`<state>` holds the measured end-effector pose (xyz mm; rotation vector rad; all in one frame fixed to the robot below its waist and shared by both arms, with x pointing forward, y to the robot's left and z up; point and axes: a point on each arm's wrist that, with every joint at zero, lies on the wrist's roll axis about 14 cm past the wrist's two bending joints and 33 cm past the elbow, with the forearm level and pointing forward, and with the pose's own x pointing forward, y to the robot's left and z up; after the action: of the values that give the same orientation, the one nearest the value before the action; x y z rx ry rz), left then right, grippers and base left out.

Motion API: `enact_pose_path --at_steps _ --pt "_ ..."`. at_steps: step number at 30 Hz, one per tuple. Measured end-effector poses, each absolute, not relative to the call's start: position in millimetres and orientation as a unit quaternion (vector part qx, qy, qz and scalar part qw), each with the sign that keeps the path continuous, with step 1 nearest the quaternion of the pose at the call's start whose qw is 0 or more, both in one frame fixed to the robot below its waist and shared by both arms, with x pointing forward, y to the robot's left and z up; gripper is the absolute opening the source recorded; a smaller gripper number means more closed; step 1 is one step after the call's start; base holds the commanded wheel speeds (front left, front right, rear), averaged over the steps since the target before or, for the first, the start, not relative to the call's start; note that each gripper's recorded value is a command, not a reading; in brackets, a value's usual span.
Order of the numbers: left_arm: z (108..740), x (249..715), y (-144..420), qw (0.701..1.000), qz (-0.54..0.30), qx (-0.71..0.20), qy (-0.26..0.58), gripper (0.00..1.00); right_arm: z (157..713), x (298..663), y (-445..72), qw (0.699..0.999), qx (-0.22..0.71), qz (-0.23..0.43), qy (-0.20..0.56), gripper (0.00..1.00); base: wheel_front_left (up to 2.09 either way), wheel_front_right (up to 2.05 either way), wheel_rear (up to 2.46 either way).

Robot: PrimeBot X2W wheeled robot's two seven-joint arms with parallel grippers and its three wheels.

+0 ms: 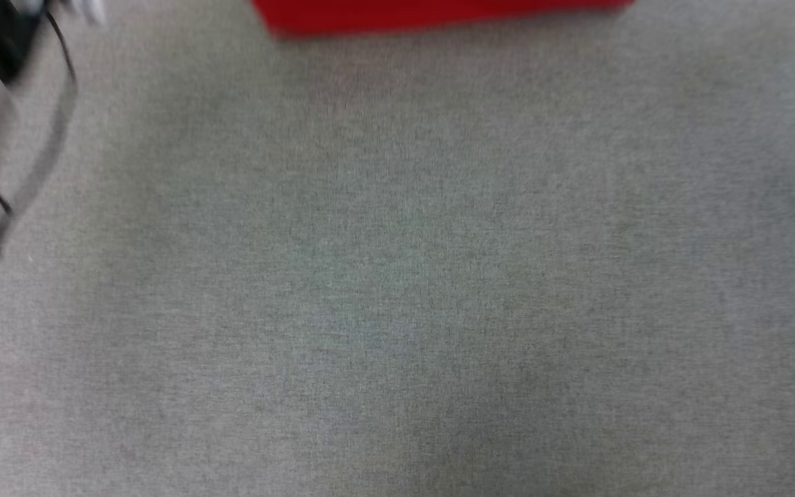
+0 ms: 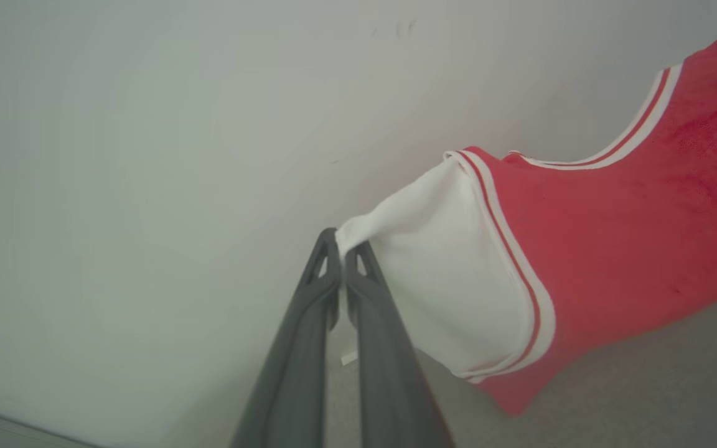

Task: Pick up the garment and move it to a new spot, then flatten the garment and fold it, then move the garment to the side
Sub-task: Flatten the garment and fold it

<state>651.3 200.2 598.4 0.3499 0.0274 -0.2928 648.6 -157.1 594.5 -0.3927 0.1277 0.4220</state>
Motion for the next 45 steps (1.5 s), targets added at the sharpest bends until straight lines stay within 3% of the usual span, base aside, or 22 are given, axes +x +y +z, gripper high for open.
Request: enact_pose_path --at_steps 14,22,36,45 --pt "452 511 203 0.975 -0.148 0.073 0.147 0.0 474 518 -168 0.936 -0.137 0.264 0.189 0.0 0.0 0.0 0.0" --pt "419 432 211 0.966 -0.141 0.065 0.207 0.0 434 442 -190 0.923 -0.126 0.26 0.256 0.0 0.0 0.0 0.0" --pt "395 318 228 0.95 -0.114 0.038 0.288 0.0 413 337 -221 0.914 -0.093 0.235 0.318 0.0 0.0 0.0 0.0" --pt "383 258 223 0.936 -0.114 0.026 0.331 0.0 400 276 -229 0.892 -0.092 0.235 0.374 0.0 0.0 0.0 0.0"
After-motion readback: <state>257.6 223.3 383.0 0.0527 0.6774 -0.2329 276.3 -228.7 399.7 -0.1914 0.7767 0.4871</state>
